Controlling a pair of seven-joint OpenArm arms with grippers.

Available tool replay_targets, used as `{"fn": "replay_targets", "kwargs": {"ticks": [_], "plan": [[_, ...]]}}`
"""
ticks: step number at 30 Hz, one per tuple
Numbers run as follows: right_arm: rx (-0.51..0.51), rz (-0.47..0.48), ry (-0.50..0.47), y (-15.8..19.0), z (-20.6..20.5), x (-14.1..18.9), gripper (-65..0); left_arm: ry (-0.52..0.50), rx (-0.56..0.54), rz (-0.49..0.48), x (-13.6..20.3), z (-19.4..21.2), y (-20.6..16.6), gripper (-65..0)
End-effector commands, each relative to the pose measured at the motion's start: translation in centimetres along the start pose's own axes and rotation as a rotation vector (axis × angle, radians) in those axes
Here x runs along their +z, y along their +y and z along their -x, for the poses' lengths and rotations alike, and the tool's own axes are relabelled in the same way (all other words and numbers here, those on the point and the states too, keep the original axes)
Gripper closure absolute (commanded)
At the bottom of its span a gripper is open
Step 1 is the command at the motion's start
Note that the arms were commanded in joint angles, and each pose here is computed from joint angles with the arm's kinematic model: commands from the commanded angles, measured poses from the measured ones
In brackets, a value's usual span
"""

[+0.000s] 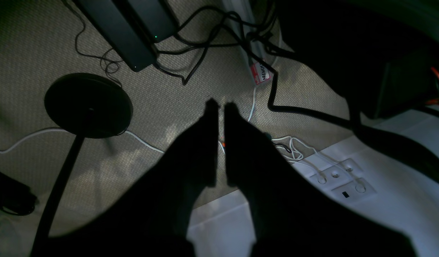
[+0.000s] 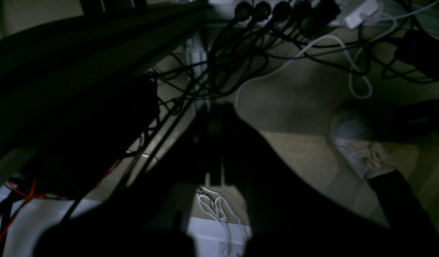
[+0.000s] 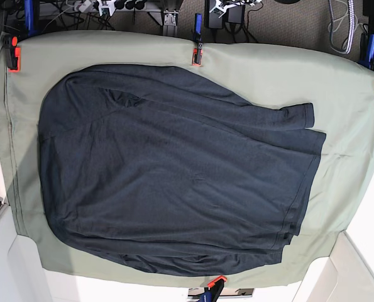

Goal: Fold the T-shirt properly

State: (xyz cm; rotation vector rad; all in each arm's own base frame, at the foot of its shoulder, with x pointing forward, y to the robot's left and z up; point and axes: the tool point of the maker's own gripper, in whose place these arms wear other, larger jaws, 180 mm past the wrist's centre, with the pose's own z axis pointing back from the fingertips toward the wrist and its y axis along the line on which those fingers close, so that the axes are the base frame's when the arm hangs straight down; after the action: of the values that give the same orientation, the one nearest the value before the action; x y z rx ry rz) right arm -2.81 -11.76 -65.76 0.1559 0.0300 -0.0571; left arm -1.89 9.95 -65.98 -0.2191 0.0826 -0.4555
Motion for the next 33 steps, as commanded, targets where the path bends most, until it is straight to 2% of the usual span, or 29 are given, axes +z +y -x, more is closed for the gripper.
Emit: {"fn": "replay_targets", "kwargs": {"ticks": [1,17,24,30,33], "plan": [[-0.001,0.000,-0.011,0.0,-0.2,0.0,0.0,-0.005,-0.005,0.014,0.0,-0.1,-0.3,-2.8],[0.000,0.003,-0.017,-0.1,-0.4,0.1,0.0,-0.006,-0.004,0.016,0.0,0.0,-0.4,-2.8],[0.000,0.005,-0.015,-0.3,-0.2,0.1,0.0,0.011,0.001,0.029,-0.2,1.5,-1.3,-2.8],[0.031,0.019,-0.003,-0.9,2.0,0.5,0.0,0.018,0.000,0.061,-0.3,3.3,-3.1,-2.8],[0.097,0.000,-0.001,-0.7,3.8,1.2,0.0,0.001,-0.011,0.140,-0.1,3.9,-5.4,-2.9]]}}
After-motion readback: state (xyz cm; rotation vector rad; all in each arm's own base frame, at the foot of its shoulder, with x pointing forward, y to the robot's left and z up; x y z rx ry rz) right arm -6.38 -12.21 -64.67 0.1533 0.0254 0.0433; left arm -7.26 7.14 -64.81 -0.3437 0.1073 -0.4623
